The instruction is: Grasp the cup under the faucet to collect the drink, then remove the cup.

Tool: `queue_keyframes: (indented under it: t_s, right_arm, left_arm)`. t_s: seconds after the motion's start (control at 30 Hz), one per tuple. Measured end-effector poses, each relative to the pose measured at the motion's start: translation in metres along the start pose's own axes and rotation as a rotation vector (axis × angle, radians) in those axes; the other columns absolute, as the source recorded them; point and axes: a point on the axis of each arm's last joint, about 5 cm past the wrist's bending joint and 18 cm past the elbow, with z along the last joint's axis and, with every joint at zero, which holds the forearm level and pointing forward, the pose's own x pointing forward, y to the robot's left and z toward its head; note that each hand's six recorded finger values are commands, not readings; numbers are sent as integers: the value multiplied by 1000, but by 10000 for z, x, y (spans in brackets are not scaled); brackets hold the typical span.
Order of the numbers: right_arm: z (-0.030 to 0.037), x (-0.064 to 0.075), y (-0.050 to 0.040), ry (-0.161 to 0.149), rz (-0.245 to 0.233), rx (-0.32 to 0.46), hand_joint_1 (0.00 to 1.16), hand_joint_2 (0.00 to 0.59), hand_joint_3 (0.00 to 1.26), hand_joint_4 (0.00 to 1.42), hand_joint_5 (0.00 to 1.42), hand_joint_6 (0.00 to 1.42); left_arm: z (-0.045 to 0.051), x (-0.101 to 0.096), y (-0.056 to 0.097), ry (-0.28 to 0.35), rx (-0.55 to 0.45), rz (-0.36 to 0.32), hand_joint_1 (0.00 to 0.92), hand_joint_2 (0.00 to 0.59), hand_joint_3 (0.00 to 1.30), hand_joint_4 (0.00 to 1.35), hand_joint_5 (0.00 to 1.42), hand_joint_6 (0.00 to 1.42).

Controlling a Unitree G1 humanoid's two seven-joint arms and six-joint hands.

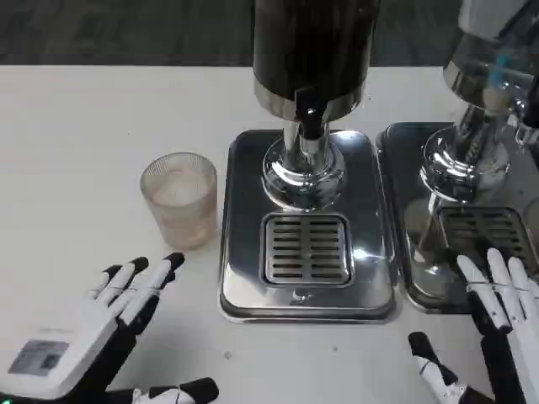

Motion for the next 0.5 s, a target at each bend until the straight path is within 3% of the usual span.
queue_keyframes:
  t_s: [0.5]
  right_arm:
    - [0,15,0,-1,-5,6,398,382,137,0,0,107]
  left_arm:
    - [0,1,0,0,-2,1,0,88,0,0,0,0]
